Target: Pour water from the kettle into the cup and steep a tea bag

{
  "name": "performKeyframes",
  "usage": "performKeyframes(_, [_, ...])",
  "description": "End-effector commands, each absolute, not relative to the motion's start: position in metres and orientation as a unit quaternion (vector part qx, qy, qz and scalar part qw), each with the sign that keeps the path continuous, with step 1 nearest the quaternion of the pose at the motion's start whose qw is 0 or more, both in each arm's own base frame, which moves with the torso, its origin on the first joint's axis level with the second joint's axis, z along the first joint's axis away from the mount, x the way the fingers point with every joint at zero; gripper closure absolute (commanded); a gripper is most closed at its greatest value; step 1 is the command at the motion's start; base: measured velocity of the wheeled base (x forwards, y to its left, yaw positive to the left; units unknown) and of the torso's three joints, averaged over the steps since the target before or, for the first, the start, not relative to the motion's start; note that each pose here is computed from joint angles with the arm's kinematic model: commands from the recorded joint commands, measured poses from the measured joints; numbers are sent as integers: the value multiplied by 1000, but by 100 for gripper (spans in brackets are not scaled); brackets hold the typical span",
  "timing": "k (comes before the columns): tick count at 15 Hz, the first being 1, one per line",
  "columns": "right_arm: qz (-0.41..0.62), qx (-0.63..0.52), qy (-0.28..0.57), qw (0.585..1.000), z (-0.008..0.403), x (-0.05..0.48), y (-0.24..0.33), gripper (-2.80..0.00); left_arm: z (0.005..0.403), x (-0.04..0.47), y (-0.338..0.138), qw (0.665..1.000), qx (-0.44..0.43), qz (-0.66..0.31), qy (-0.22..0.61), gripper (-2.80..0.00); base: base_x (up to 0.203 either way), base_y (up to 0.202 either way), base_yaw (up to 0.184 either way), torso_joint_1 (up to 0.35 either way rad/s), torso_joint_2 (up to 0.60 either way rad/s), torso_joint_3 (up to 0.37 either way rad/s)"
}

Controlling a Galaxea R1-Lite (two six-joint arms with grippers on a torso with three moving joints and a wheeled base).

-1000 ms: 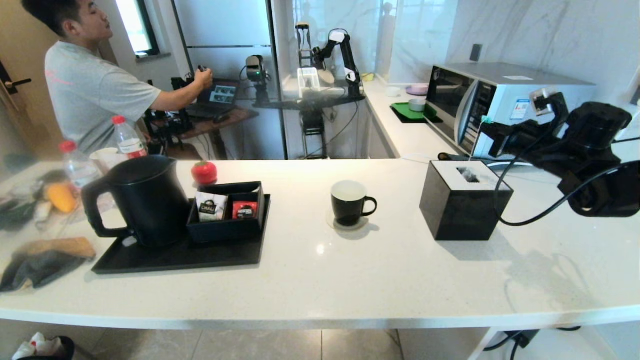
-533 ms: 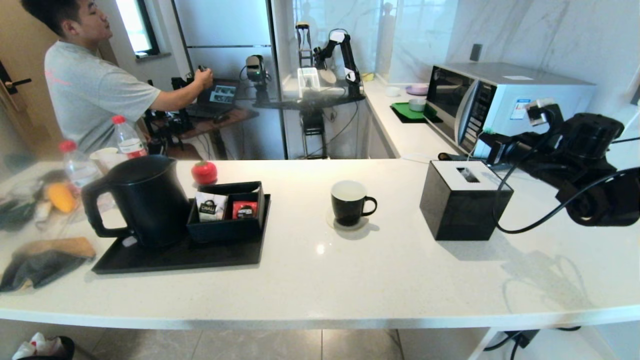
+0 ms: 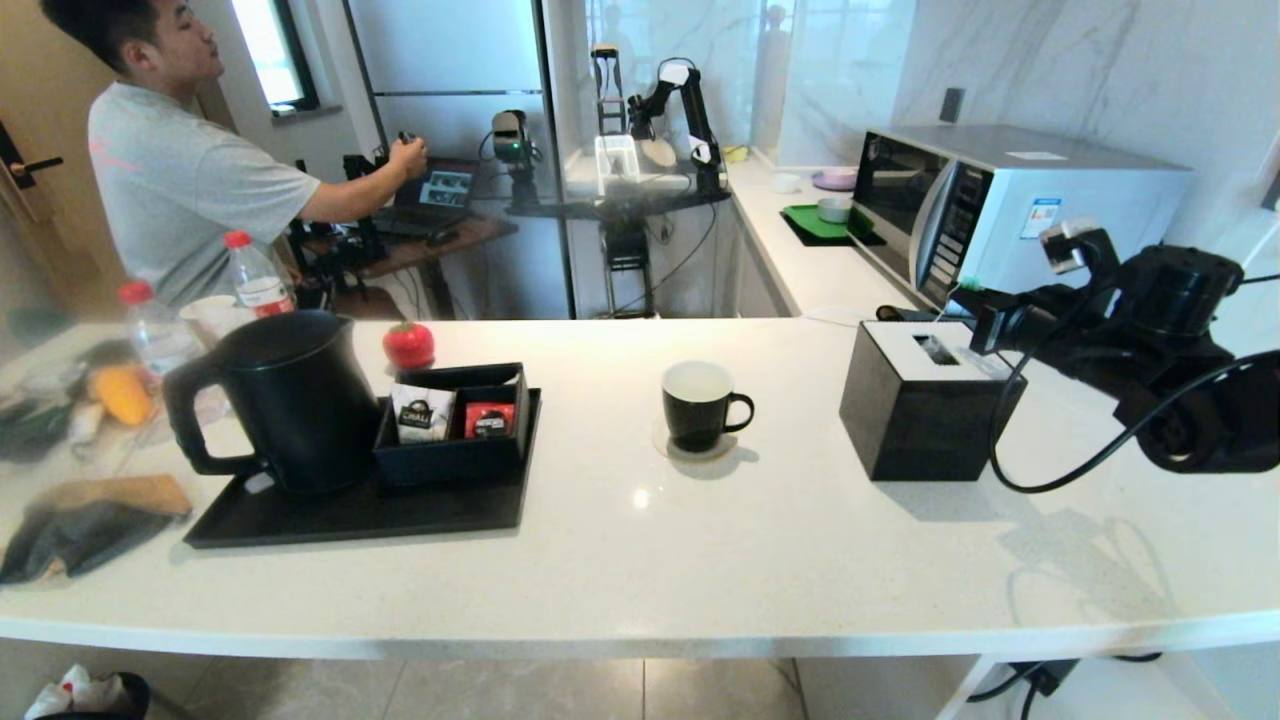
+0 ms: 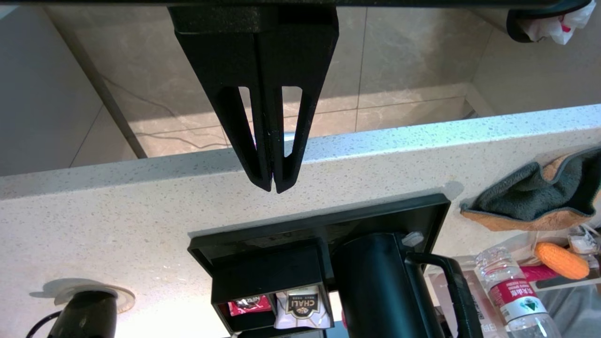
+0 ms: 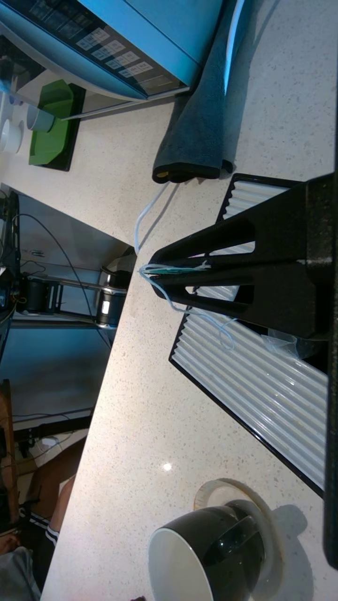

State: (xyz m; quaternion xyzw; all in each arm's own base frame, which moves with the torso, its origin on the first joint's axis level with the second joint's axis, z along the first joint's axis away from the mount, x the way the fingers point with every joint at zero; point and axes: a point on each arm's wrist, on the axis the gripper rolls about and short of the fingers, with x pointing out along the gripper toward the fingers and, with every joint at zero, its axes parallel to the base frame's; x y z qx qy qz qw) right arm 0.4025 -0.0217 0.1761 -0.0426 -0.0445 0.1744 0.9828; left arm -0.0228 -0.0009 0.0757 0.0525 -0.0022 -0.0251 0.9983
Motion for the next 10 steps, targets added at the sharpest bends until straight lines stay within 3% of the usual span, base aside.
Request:
performKeyframes(1, [174, -45, -53, 982, 180, 404, -23, 0, 76, -23, -1, 998, 53, -25, -2, 0, 0, 0, 0, 0, 0, 0])
performKeyframes(4, [173, -45, -54, 982, 181, 404, -23, 0, 76, -23, -1, 998, 53, -25, -3, 0, 0, 0, 0, 0, 0, 0])
performKeyframes(5, [168, -46, -55, 983, 181, 404, -27, -280, 76, -23, -1, 998, 53, -25, -2, 0, 0, 0, 0, 0, 0, 0])
performKeyframes(10, [97, -80, -54, 991, 179, 397, -85, -280, 76, -23, -1, 998, 53, -25, -3, 0, 0, 0, 0, 0, 0, 0])
